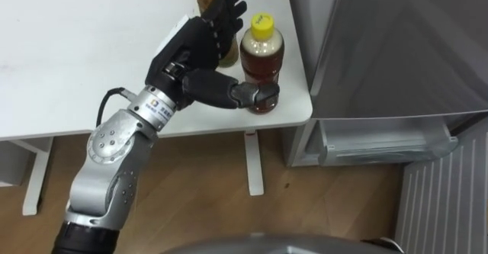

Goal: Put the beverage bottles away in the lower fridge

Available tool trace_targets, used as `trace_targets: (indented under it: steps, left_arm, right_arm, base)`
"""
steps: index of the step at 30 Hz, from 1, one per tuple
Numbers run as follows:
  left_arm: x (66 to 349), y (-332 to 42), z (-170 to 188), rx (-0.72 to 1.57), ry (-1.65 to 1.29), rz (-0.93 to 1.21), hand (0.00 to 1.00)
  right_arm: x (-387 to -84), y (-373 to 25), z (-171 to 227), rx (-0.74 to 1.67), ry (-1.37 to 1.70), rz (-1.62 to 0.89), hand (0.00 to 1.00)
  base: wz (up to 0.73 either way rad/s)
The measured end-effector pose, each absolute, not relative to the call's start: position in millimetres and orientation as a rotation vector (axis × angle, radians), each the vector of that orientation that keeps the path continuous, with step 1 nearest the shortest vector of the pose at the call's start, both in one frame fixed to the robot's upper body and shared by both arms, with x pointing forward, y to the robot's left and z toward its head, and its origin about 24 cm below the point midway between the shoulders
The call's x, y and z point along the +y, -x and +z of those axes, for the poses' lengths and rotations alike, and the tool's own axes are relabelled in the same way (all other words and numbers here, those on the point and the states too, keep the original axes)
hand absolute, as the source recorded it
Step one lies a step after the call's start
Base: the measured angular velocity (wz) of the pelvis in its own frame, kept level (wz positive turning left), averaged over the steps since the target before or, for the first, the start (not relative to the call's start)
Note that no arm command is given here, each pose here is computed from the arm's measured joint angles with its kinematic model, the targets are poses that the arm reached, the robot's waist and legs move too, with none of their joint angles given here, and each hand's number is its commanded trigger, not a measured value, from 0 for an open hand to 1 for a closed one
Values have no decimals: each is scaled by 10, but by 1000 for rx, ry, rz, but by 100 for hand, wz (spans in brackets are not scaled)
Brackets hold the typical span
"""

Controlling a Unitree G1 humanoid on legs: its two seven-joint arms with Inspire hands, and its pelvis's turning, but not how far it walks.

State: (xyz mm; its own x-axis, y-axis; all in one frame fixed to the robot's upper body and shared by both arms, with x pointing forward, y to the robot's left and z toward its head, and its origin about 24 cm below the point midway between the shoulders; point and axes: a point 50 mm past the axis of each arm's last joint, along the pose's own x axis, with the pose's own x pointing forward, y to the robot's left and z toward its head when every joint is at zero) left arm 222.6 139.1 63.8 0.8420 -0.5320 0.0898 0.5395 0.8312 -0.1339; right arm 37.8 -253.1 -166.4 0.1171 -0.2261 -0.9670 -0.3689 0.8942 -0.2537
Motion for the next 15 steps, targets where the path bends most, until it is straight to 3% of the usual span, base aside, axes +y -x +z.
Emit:
trace_targets:
  steps: [15]
  left_arm:
    - [1391, -2228, 638, -50, 158, -562, 0]
  right_arm:
    - [-2531, -381, -1664, 1467, 499, 110, 0]
  base:
    - [0]
